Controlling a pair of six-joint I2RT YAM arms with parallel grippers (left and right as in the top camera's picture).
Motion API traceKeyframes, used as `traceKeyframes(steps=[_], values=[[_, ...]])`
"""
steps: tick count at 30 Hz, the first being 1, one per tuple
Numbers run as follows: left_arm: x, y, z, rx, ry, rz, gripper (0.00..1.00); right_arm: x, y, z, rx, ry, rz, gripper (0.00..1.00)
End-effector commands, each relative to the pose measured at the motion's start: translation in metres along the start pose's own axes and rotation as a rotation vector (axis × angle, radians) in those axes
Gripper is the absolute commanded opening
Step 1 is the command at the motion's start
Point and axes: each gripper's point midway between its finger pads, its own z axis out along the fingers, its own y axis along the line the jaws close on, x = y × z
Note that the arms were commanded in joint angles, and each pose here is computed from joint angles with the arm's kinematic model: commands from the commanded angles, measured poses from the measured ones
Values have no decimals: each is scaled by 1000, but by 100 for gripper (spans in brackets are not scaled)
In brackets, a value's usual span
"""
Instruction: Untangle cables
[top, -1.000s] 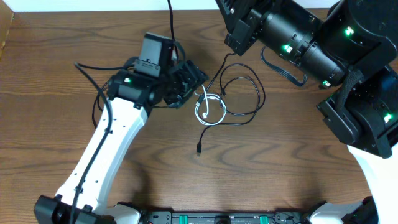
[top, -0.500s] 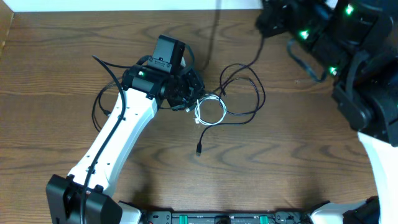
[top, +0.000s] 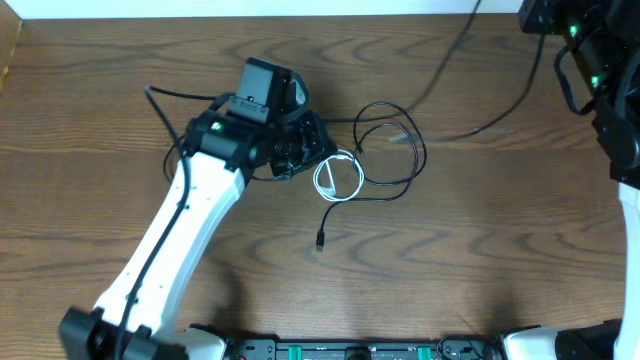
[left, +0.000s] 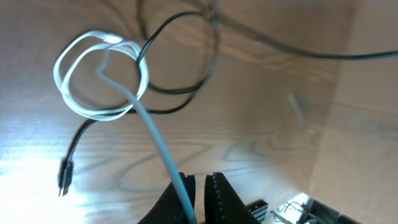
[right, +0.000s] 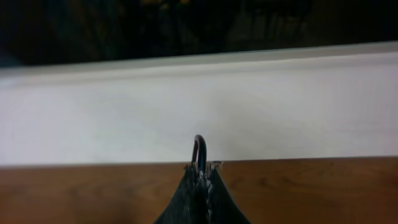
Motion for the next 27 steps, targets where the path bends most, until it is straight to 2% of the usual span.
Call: traceKeyframes(steps=[1,5,9,11,13,15,17,27], values=[[4,-20,-25,80,-40,111,14,2,11,-7,-78,14,-120,1],[10,-22,-30,85,-36,107,14,9,14,0,-85,44,-50,1],[26,-18,-22,54,26,84,16,4,32,3,-187,28,22,1],[32,-19,-15,45,53,90,29,-1,41,4,-236,14,46,1],[37,-21,-8,40,74,99,48,-3,45,7,-254,9,82,1],[40,-20,-1,30,91,103,72,-3,49,9,-272,15,117,1],[40,-19,3,21,102,100,80,-1,54,12,-302,26,131,1],[0,6,-18,4,-11,13,82,19,91,20,-508,121,128,1]])
